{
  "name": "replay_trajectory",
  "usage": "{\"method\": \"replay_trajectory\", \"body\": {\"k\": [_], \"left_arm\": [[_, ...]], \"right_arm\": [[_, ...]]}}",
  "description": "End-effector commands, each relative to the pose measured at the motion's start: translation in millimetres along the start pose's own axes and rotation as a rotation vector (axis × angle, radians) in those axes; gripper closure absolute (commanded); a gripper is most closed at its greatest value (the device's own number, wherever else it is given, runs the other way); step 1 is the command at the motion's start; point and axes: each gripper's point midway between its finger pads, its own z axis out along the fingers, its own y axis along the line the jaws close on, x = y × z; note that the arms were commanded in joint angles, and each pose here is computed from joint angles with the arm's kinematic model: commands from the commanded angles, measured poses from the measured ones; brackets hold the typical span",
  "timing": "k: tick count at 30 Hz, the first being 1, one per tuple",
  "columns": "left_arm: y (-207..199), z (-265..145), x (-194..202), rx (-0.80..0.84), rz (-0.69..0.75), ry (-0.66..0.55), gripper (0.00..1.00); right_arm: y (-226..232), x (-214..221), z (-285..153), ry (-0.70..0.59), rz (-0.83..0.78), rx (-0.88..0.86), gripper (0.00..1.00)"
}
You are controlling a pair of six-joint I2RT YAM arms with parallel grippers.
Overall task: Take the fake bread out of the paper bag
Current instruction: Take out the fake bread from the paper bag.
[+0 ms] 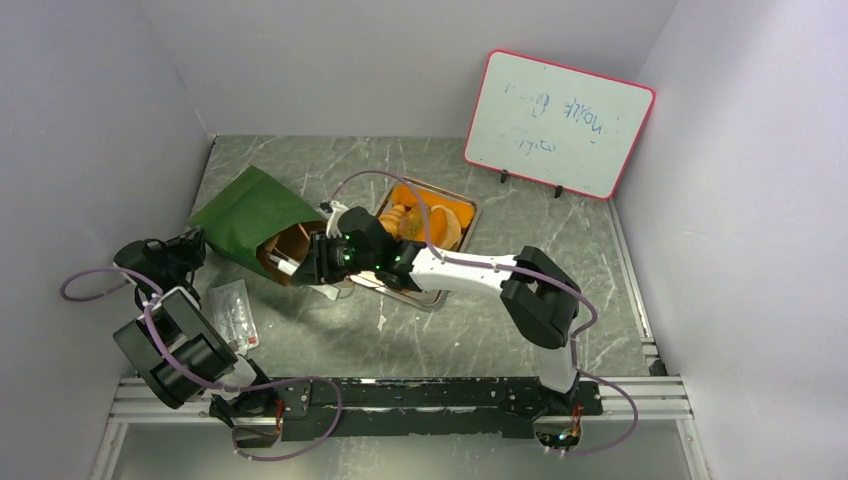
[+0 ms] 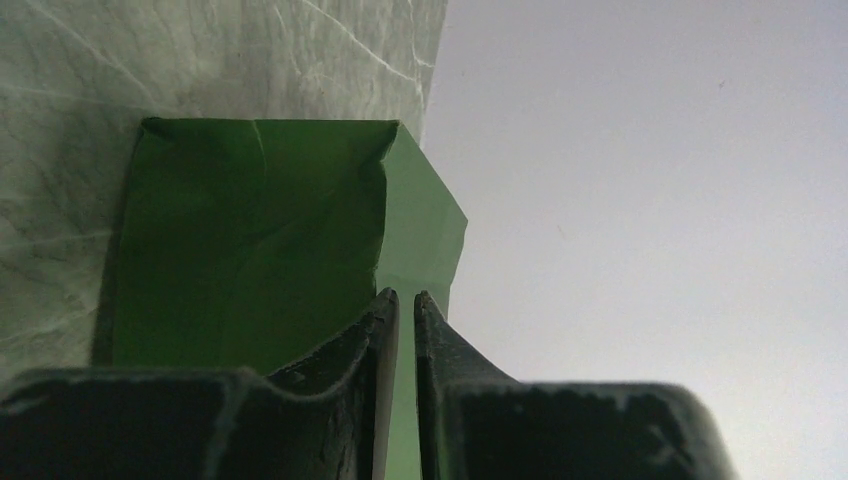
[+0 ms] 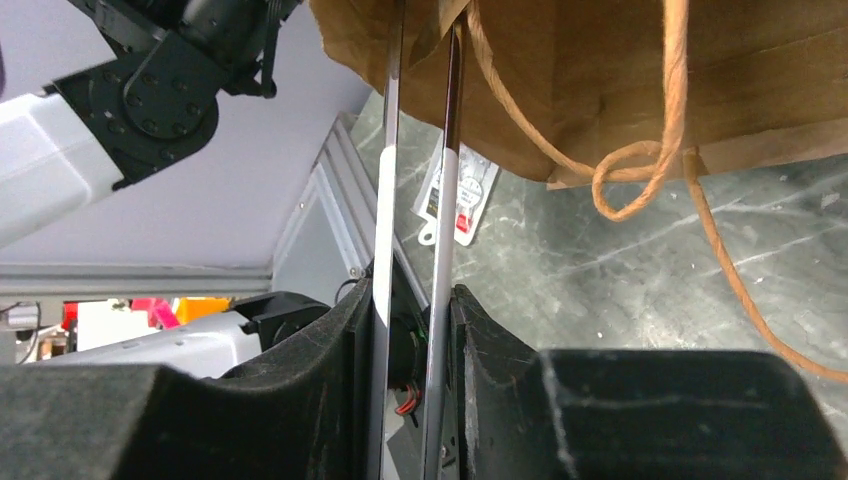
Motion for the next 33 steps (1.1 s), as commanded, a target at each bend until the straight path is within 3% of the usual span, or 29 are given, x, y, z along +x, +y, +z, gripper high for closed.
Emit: {"method": "replay_trajectory", "body": {"k": [1,6,17,33], "left_arm": [[-7.1,-0.5,-2.2,-0.003,0.077,-0.012,0.93],[-10.1,0.2,-0.2,-0.008,0.100,0.000,0.93],[1.8,1.0,-0.1,-0.037,0.123,0.001,0.93],[-10.5,-1.0,1.2,-0.014,0.151,0.008,0.93]], "right_arm": [[27.4,-12.9,-2.8,-0.040,-0.079,-0.061,0.75],[29.2,1.3,-0.2,-0.015,-0.099,-0.051,0.75],[-29.8,34.6,0.4,0.036,-0.017,0.055,0.74],[-67.6,36.5,20.9,0.055,0.179,0.013,0.68]]}}
